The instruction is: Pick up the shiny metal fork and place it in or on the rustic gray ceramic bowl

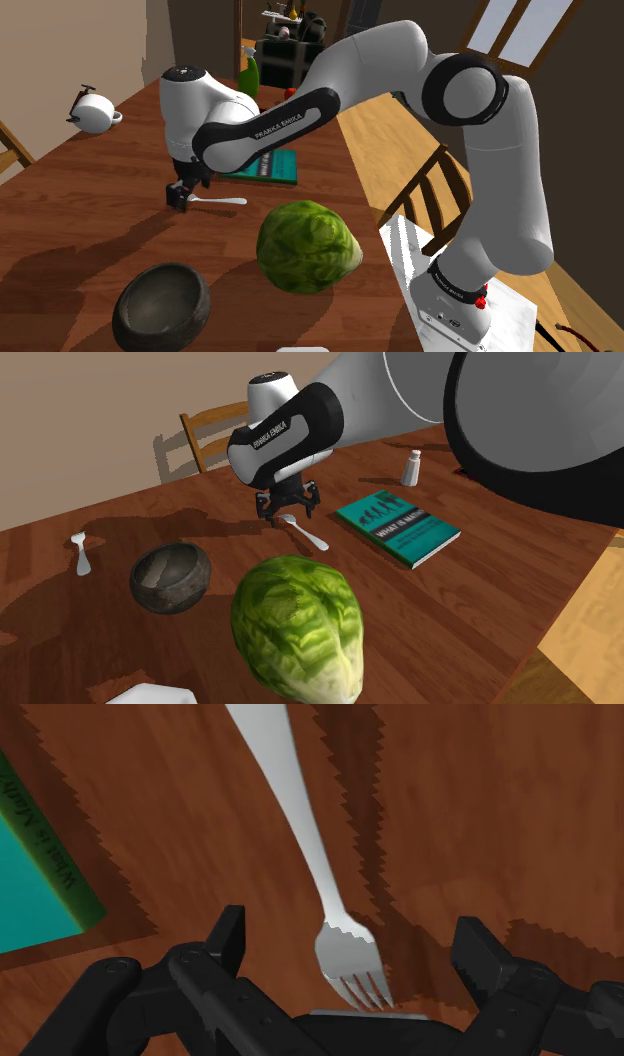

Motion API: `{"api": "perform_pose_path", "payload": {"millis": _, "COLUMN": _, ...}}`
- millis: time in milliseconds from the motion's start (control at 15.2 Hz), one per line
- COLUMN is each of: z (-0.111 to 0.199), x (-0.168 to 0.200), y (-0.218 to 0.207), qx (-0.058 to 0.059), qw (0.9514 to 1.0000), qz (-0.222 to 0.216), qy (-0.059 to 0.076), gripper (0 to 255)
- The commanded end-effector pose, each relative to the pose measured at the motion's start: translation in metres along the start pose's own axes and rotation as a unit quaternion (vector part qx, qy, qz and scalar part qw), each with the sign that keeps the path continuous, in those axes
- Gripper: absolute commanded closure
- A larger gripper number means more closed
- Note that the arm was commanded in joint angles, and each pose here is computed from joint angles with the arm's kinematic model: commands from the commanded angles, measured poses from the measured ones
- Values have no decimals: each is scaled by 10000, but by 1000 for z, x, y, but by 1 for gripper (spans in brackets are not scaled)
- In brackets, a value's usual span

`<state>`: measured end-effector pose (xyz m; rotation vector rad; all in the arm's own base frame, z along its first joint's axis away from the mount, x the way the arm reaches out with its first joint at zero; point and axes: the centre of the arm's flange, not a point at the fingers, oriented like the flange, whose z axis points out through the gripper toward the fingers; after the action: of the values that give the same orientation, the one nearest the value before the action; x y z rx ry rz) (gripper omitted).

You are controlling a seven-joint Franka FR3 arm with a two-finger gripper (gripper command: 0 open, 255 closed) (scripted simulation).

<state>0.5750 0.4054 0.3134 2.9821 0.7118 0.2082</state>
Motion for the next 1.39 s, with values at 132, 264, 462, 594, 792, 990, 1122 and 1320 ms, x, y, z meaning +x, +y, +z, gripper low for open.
{"api": "perform_pose_path", "payload": {"millis": 132, "z": 13, "x": 0, "y": 0, "qx": 1, "qw": 10000, "qz": -2, "qy": 3, "gripper": 0}}
{"api": "perform_pose_path", "payload": {"millis": 264, "z": 13, "x": 0, "y": 0, "qx": 1, "qw": 10000, "qz": -1, "qy": 3, "gripper": 0}}
{"api": "perform_pose_path", "payload": {"millis": 462, "z": 13, "x": 0, "y": 0, "qx": 1, "qw": 10000, "qz": -1, "qy": 3, "gripper": 0}}
{"api": "perform_pose_path", "payload": {"millis": 594, "z": 13, "x": 0, "y": 0, "qx": 1, "qw": 10000, "qz": -1, "qy": 2, "gripper": 255}}
{"api": "perform_pose_path", "payload": {"millis": 792, "z": 13, "x": 0, "y": 0, "qx": 1, "qw": 10000, "qz": -1, "qy": 2, "gripper": 255}}
{"api": "perform_pose_path", "payload": {"millis": 990, "z": 13, "x": 0, "y": 0, "qx": 1, "qw": 10000, "qz": -1, "qy": 2, "gripper": 255}}
{"api": "perform_pose_path", "payload": {"millis": 1122, "z": 13, "x": 0, "y": 0, "qx": 1, "qw": 10000, "qz": -1, "qy": 2, "gripper": 255}}
{"api": "perform_pose_path", "payload": {"millis": 1320, "z": 3, "x": 1, "y": 1, "qx": 1, "qw": 10000, "qz": -2, "qy": 2, "gripper": 255}}
